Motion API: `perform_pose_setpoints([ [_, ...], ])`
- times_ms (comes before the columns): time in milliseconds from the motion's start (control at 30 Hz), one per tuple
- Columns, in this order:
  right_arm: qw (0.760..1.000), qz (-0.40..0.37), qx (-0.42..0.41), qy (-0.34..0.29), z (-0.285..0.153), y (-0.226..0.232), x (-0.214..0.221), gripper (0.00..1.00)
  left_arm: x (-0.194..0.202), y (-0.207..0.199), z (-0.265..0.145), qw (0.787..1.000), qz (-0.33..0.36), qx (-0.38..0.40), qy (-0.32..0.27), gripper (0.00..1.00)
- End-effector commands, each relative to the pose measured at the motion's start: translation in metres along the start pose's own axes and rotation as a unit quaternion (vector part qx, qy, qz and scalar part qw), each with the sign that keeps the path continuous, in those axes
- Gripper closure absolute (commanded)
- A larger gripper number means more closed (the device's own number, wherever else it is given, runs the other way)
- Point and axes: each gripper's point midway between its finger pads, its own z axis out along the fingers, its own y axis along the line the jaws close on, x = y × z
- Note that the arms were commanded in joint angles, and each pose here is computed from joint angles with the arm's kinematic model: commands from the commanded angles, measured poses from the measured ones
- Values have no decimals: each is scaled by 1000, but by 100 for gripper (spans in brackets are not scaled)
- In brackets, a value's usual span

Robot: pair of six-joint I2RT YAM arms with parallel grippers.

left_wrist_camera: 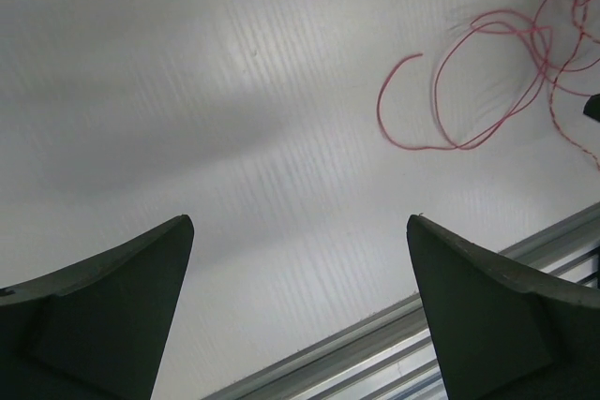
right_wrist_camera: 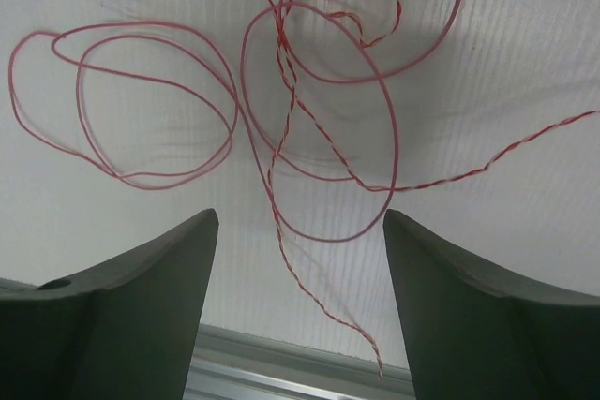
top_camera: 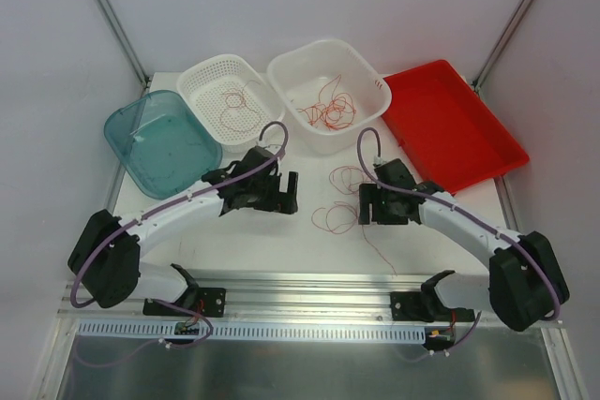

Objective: Untangle the cables

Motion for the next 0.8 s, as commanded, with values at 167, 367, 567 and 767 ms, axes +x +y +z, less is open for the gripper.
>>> perform_pose_setpoints([
  [167, 999, 9, 34, -10, 24, -4, -14, 36, 25, 8, -9, 998, -57, -1, -6, 1],
  [367, 999, -20, 42, 9, 39, 3, -15, 59, 32, 17, -11, 998, -64, -12, -12, 1],
  [567, 997, -68, -4, 26, 52, 55, -14, 80, 33, 18, -14, 997, -68, -13, -18, 1],
  [767, 989, -104, -100, 40, 52, 138, -10, 89, 32, 18, -17, 998, -65, -8, -24, 1],
])
